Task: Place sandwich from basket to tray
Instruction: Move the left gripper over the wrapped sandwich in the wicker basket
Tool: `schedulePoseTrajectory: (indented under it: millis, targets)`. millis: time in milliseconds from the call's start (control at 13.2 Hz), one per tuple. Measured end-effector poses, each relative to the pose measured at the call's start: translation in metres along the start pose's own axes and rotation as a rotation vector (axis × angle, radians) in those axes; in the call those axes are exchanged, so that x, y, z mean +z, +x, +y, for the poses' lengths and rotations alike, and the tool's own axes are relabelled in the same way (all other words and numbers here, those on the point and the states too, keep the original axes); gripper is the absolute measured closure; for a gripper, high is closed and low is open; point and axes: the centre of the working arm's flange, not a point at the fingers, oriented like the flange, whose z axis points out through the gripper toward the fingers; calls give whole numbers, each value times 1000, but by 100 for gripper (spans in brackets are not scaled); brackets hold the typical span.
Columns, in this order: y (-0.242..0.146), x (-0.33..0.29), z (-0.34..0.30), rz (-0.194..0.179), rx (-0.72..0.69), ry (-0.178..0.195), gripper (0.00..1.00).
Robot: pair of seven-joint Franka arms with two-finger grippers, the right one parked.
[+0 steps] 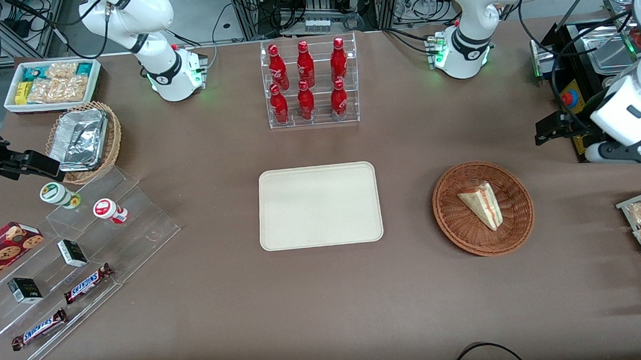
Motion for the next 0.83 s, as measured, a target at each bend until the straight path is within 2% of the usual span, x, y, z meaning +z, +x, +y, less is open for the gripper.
schedulePoseTrajectory:
  millis: [227, 378, 605, 832]
  targets:
    - [14, 42, -2, -69, -5, 0, 0]
    - [22, 69, -4, -91, -8, 0, 0]
    - [30, 100, -6, -79, -12, 2, 0]
    - [32, 135, -13, -65, -9, 43, 0]
